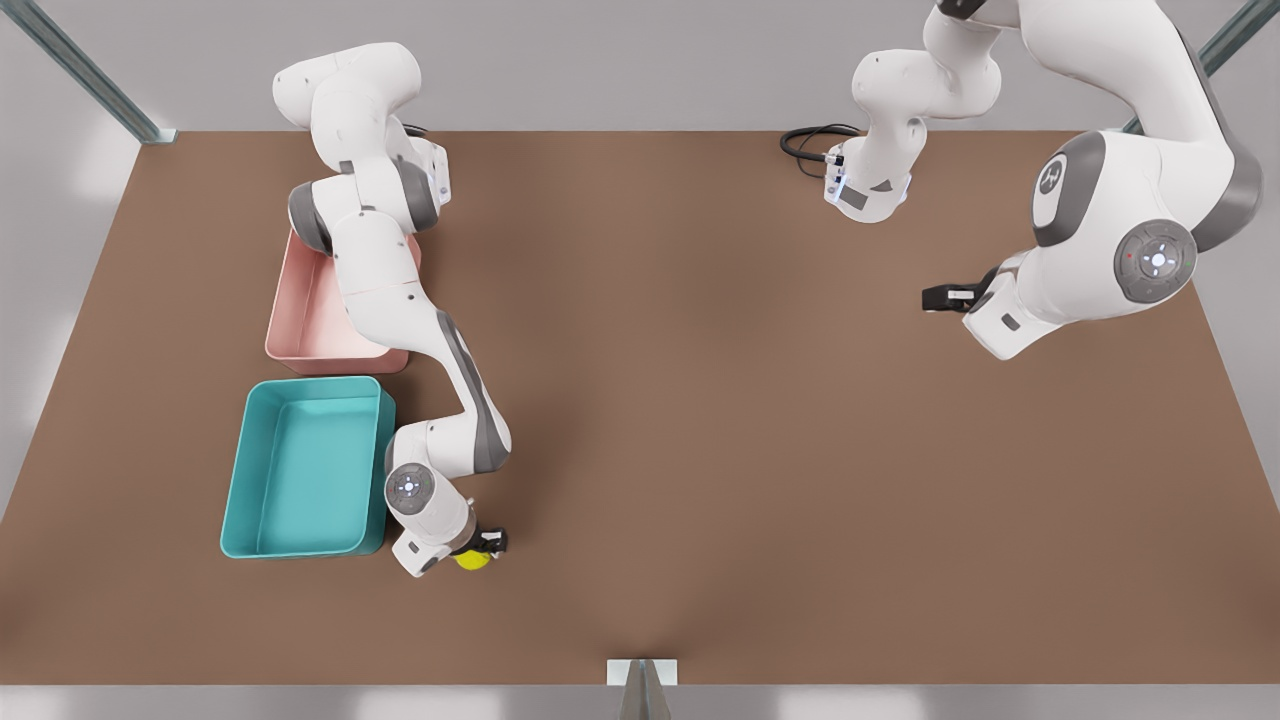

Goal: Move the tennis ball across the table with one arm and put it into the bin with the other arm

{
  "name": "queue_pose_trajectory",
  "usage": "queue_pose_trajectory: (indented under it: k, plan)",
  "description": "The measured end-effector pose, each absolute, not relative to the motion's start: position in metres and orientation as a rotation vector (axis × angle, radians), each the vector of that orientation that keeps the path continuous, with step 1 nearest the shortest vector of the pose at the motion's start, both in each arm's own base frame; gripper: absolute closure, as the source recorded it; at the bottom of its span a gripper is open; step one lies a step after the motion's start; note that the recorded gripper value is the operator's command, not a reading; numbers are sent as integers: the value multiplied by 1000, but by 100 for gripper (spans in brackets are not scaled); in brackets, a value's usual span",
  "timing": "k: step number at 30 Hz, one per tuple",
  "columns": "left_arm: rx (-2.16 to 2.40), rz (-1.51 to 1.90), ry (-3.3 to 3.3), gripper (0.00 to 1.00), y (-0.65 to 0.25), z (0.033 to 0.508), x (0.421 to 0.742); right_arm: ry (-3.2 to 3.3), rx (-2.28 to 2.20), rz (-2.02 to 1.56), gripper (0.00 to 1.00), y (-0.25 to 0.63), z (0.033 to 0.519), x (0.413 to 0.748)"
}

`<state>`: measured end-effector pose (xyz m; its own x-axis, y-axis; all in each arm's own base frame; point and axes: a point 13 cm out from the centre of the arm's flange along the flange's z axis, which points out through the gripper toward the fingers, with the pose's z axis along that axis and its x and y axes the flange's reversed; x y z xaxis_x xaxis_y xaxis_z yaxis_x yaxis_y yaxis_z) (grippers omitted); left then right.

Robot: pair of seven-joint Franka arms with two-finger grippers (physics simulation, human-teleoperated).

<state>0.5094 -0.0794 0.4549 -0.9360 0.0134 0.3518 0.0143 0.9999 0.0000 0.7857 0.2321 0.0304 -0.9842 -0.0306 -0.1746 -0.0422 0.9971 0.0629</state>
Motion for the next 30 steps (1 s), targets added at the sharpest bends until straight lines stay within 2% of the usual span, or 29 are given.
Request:
queue_pose_trajectory:
  k: [8, 12, 14, 18, 22, 25, 28, 29, 30]
  plan:
    - [-12, -5, -2783, 0, -79, 455, 510, 2956, -71, 119, 40, 235, 39, 788]
    - [-14, -6, -2783, 0, -81, 456, 509, 2962, -65, 126, 40, 225, 66, 789]
    - [-13, -5, -2781, 0, -80, 456, 509, 2995, -52, 124, 40, 209, 85, 779]
    - [-7, -4, -2779, 0, -79, 454, 509, 3072, -30, 138, 40, 171, 161, 740]
    - [-7, -5, -2773, 0, -80, 451, 511, 3161, 16, 134, 40, 108, 203, 706]
    - [-6, -5, -2772, 0, -80, 450, 511, 3232, 67, 94, 40, 40, 208, 687]
    - [-5, -6, -2771, 0, -80, 450, 511, 3318, 62, 35, 39, 0, 183, 668]
    - [-4, -6, -2771, 0, -80, 450, 511, 3343, 48, 22, 0, -5, 176, 662]
    - [-4, -6, -2771, 0, -79, 450, 511, 3363, 33, 10, 0, -8, 170, 656]
